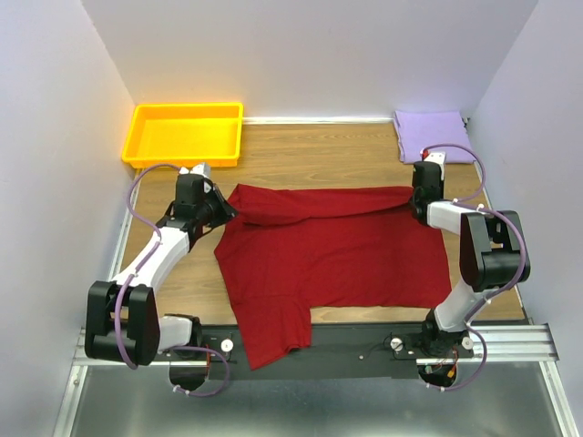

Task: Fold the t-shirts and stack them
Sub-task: Fold the tshirt

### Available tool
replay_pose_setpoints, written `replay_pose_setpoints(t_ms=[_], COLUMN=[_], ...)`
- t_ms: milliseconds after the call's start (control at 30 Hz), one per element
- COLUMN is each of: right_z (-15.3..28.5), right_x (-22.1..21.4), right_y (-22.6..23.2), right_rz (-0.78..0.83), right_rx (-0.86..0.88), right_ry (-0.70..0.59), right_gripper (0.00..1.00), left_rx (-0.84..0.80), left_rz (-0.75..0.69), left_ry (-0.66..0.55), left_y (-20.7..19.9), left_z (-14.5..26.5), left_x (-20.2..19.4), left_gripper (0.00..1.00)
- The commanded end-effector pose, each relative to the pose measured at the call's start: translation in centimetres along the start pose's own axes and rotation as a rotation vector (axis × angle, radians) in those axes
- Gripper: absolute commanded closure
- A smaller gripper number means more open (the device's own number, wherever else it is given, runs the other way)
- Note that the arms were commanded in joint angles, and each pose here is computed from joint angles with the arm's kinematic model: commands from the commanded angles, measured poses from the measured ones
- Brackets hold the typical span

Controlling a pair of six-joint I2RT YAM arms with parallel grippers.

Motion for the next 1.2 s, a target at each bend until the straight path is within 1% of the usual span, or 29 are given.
replay_pose_setpoints(t_ms=[0,267,333,433,467,500,533,600,633,667,700,733,767,800,867,900,1000,1033,1067,1133,1167], right_z=[0.6,1.5,1.7,1.9,2.0,2.1,2.2,2.6,3.0,3.4,3.6,4.1,4.9,5.5,6.8,7.2,8.6,8.9,9.2,9.5,9.4], right_x=[-0.5,-0.4,-0.1,0.3,0.2,0.3,0.3,-0.1,0.0,-0.2,-0.3,-0.5,-0.4,-0.6,-0.8,-0.9,-0.3,0.0,0.7,1.9,2.0], right_y=[-0.6,-1.4,-1.6,-1.9,-1.9,-1.9,-2.0,-2.0,-2.2,-2.2,-2.4,-2.6,-3.3,-3.7,-4.9,-5.2,-5.8,-5.8,-4.9,-4.1,-3.9], right_rz=[-0.023,-0.054,-0.054,-0.05,-0.05,-0.051,-0.056,-0.062,-0.071,-0.102,-0.114,-0.129,-0.197,-0.224,-0.321,-0.347,-0.466,-0.504,-0.569,-0.67,-0.701], right_rx=[-0.018,-0.036,-0.038,-0.034,-0.033,-0.031,-0.029,-0.016,-0.015,-0.013,-0.014,-0.015,-0.036,-0.047,-0.096,-0.106,-0.082,-0.06,0.014,0.102,0.119], right_ry=[0.024,0.03,0.023,0.015,0.019,0.017,0.016,0.027,0.021,0.03,0.035,0.038,0.036,0.049,0.054,0.051,0.005,-0.01,-0.027,-0.05,-0.046], right_gripper=[0.84,0.82,0.77,0.73,0.7,0.66,0.6,0.56,0.52,0.52,0.48,0.48,0.43,0.36,0.28,0.2,0.12,0.07,0.04,0.03,0.02], left_rx=[-0.032,-0.059,-0.07,-0.094,-0.096,-0.094,-0.099,-0.092,-0.092,-0.088,-0.088,-0.088,-0.086,-0.092,-0.095,-0.099,-0.102,-0.101,-0.1,-0.1,-0.103], left_rz=[0.005,0.014,0.015,0.014,0.014,0.015,0.012,0.008,0.007,0.004,0.002,0.001,0.002,-0.001,0.0,-0.005,-0.01,-0.011,-0.011,-0.011,-0.012], left_ry=[0.0,0.028,0.028,0.02,0.019,0.012,0.008,0.011,0.011,0.016,0.016,0.02,0.024,0.027,0.033,0.033,0.026,0.024,0.023,0.023,0.024], left_y=[-0.5,-0.6,-0.8,-1.3,-1.4,-1.4,-1.5,-1.2,-1.2,-1.0,-0.9,-0.8,-0.6,-0.6,-0.6,-0.6,-0.7,-0.7,-0.7,-0.7,-0.8], left_z=[0.4,1.1,1.4,2.1,2.2,2.3,2.4,2.3,2.3,2.2,2.1,2.0,2.0,1.9,1.9,1.9,2.0,2.0,1.9,1.8,1.8], left_x=[-0.6,-2.1,-2.2,-2.2,-2.2,-2.1,-2.1,-2.2,-2.2,-2.4,-2.4,-2.5,-2.7,-2.8,-3.0,-3.0,-2.8,-2.8,-2.8,-2.8,-2.7], left_gripper=[1.0,1.0,1.0,1.0,1.0,1.0,1.0,1.0,1.0,1.0,1.0,1.0,1.0,1.0,1.0,1.0,1.0,1.0,1.0,1.0,1.0])
Point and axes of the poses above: each gripper's point midway between its finger pads, its own z axis back along the fingers, its own y axis along the line the jaws close on, x = y × z, the point moved 3 cm from there along z, back along the fingers, and after that the axes turned 15 degrees about z, right-handed, at the moved point
